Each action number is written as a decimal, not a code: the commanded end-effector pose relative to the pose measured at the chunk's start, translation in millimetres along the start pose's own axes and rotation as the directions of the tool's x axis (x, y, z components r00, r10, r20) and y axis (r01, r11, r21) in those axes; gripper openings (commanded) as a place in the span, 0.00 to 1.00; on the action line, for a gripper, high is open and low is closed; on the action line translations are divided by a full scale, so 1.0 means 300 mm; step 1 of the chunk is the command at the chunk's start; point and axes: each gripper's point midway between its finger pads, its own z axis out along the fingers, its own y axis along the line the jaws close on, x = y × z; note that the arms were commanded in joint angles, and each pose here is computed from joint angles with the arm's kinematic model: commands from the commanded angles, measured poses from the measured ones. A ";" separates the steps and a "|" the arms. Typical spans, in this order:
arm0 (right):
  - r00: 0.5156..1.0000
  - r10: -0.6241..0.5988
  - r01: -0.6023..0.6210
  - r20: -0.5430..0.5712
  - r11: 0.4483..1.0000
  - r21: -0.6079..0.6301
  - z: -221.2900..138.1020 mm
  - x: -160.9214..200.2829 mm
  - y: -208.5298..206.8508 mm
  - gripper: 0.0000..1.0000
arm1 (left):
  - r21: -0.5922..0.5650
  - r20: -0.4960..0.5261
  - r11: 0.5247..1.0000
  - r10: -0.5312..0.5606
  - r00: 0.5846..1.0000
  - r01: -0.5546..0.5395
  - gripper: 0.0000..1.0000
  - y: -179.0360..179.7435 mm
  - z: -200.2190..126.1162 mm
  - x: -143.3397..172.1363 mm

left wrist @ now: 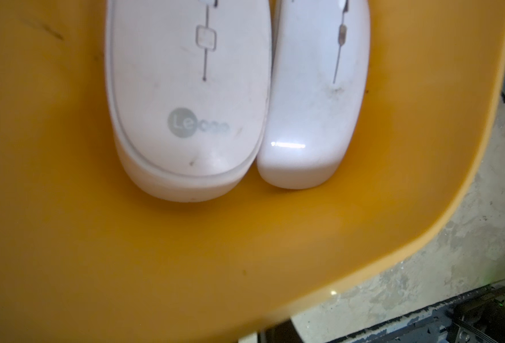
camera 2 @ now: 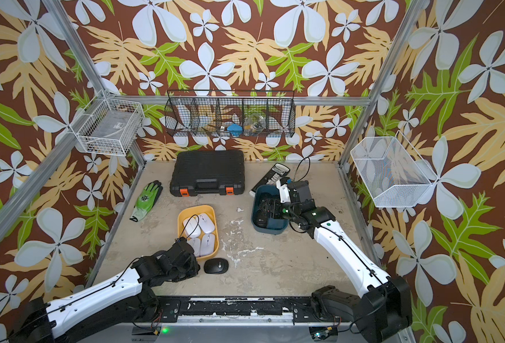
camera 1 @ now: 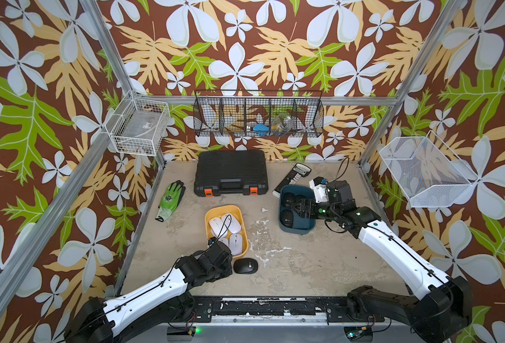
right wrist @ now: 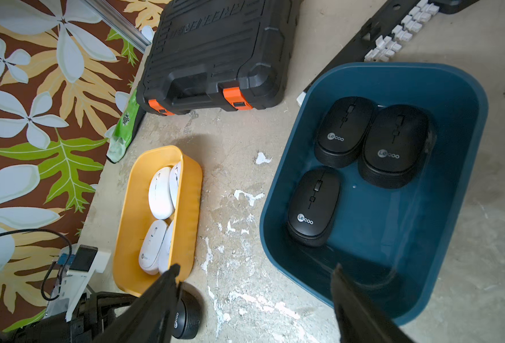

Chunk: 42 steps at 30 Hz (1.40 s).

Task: Place the mice by color into the storage box
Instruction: Move the mouse to the center of the board, then adjust the mouse at the center of the board.

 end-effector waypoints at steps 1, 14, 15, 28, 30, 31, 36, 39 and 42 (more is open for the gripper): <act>1.000 -0.012 0.012 -0.012 1.000 -0.003 -0.005 0.017 -0.002 0.81 | 0.036 0.018 0.999 0.032 0.999 -0.033 0.17 -0.039 0.019 -0.019; 1.000 -0.012 0.012 -0.016 1.000 0.023 -0.029 0.051 -0.022 0.81 | 0.120 -0.024 0.984 0.133 0.991 -0.129 0.18 -0.185 0.074 0.012; 1.000 -0.014 0.014 -0.017 1.000 0.025 -0.031 0.055 -0.024 0.81 | 0.123 -0.027 0.982 0.147 0.989 -0.142 0.19 -0.202 0.078 0.016; 0.978 -0.052 0.033 -0.203 0.995 -0.097 -0.038 0.300 0.006 0.72 | 0.168 0.059 0.964 0.196 0.979 -0.204 0.22 -0.380 0.067 -0.080; 0.962 -0.092 0.063 -0.257 0.991 -0.121 -0.034 0.386 0.042 0.65 | 0.172 0.092 0.965 0.185 0.978 -0.199 0.23 -0.378 0.026 -0.099; 0.954 -0.110 0.075 -0.277 0.988 -0.133 -0.028 0.425 0.063 0.61 | 0.172 0.112 0.965 0.182 0.977 -0.199 0.23 -0.376 0.002 -0.111; 0.922 -0.156 0.087 -0.354 0.975 -0.203 0.045 0.640 0.176 0.28 | 0.216 0.327 0.949 0.151 0.933 -0.229 0.30 -0.403 -0.245 -0.235; 0.899 -0.233 0.136 -0.371 0.953 -0.271 0.081 0.736 0.280 0.16 | 0.224 0.435 0.936 0.155 0.887 -0.273 0.44 -0.420 -0.400 -0.297; 0.844 -0.326 0.224 -0.426 0.936 -0.273 0.136 0.830 0.332 0.06 | 0.198 0.499 0.929 0.178 0.848 -0.311 0.60 -0.421 -0.494 -0.336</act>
